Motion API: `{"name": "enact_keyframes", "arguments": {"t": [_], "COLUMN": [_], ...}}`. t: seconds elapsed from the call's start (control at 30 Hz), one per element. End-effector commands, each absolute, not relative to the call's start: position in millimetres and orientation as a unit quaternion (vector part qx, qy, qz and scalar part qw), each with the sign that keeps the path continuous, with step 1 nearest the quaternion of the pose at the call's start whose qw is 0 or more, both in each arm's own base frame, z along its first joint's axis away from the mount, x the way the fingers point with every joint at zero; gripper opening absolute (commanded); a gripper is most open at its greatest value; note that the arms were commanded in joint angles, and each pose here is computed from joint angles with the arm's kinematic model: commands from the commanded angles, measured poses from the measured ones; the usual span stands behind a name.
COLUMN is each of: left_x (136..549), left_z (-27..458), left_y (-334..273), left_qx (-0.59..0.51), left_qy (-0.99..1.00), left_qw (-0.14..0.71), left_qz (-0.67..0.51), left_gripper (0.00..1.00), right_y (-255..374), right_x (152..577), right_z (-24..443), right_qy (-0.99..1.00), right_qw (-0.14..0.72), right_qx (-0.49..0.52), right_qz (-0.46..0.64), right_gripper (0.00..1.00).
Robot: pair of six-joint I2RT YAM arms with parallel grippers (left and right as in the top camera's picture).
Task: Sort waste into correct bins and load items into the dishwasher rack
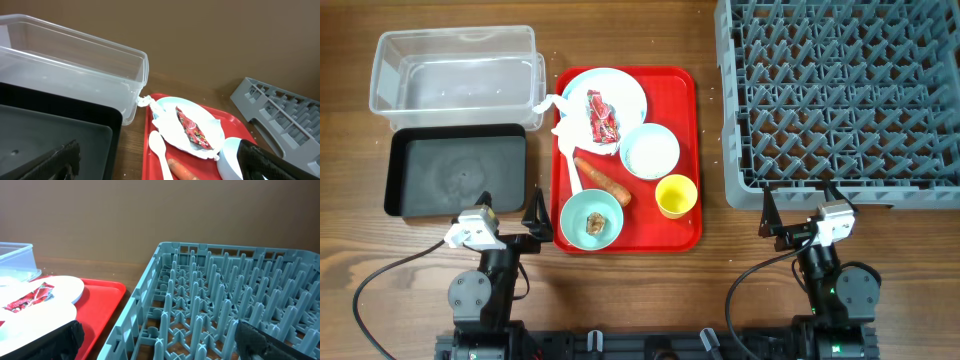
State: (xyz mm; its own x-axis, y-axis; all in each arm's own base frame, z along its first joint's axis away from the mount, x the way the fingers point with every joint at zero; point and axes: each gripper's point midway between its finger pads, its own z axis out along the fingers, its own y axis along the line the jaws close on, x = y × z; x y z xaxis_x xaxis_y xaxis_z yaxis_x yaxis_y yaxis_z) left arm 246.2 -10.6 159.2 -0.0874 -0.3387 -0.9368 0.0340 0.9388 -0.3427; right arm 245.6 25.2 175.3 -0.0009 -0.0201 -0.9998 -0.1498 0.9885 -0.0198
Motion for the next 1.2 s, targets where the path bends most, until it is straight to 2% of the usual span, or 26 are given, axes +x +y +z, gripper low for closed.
{"name": "enact_keyframes", "arguments": {"t": [0.0, 1.17], "left_x": [245.8, 245.8], "left_z": [157.4, 157.5], "left_y": [-13.8, -13.1], "left_qx": [-0.096, -0.098], "left_qy": [0.726, 0.725], "left_qw": [0.666, 0.667], "left_qz": [-0.142, -0.141], "left_gripper": [1.00, 1.00], "right_y": [28.7, 28.1], "right_x": [245.0, 245.1], "right_z": [175.6, 181.0], "right_qy": [0.704, 0.696], "right_qw": [0.705, 0.713], "right_qx": [-0.068, -0.069], "right_qz": [0.054, 0.049], "right_gripper": [1.00, 1.00]}}
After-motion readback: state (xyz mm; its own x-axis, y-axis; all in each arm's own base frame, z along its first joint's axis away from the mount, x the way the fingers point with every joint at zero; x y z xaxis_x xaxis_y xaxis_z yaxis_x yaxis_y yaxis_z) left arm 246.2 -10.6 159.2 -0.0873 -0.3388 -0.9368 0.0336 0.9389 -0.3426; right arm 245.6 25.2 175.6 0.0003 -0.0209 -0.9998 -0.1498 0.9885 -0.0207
